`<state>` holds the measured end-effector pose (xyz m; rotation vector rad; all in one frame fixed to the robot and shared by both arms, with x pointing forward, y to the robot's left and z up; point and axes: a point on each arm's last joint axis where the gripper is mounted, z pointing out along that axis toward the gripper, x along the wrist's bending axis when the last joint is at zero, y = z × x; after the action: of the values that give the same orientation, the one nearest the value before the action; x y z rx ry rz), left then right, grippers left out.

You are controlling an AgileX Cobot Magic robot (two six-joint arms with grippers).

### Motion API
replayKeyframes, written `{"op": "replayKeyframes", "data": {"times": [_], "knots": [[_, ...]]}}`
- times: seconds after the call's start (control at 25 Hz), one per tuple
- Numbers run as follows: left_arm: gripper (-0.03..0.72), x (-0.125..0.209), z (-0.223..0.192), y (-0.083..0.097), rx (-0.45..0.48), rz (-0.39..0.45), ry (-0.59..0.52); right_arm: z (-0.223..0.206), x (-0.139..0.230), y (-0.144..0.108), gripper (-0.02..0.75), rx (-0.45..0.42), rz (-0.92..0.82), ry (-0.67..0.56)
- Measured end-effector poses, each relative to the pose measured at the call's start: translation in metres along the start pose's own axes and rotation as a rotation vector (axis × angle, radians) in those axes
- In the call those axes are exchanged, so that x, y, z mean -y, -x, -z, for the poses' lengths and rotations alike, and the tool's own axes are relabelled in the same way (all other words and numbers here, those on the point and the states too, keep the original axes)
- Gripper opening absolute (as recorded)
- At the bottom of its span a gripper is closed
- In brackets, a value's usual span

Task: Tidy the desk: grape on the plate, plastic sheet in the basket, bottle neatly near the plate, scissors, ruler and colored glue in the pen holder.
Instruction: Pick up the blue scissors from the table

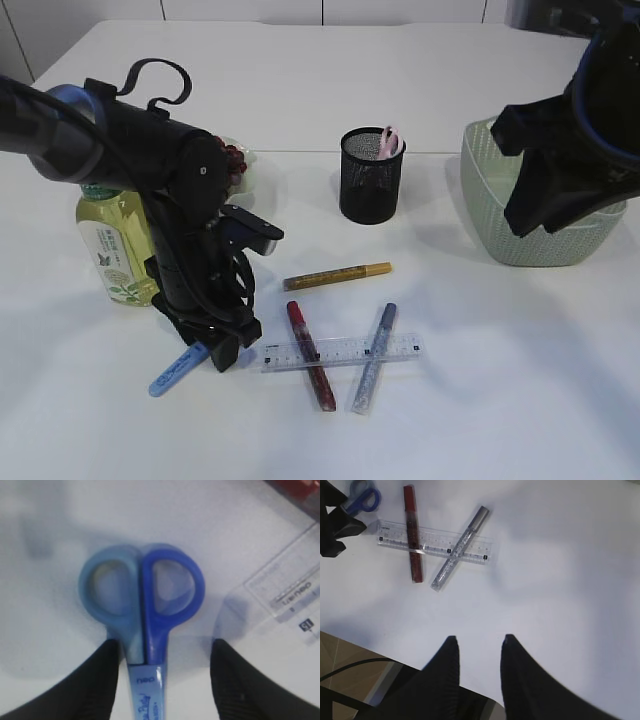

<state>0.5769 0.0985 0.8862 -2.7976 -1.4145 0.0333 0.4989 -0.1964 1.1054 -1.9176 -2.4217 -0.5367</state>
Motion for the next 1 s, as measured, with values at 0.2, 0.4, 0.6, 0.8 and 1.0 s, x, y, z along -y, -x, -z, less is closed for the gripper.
{"op": "replayKeyframes", "data": {"times": [0.2,0.4,0.6,0.8,1.0], "knots": [[0.426,-0.0003,-0.0013,-0.0001,0.0,0.0,-0.001,0.0,0.0,0.0013,0.24,0.014,0.005,0.001],[0.383,-0.0015,-0.0013,0.0,0.001,0.002,0.012,0.0,-0.0001,0.0017,0.24,0.019,0.007,0.001],[0.355,-0.0019,-0.0013,-0.0001,0.0,0.001,0.016,0.0,-0.0001,0.0023,0.24,0.025,0.009,0.001],[0.351,-0.0023,-0.0013,-0.0001,0.0,0.001,0.02,0.0,-0.0001,0.0023,0.24,0.025,0.009,0.001],[0.351,-0.0041,-0.0012,-0.0006,-0.006,-0.001,0.041,0.0,-0.0001,0.0023,0.24,0.025,0.009,0.001]]}}
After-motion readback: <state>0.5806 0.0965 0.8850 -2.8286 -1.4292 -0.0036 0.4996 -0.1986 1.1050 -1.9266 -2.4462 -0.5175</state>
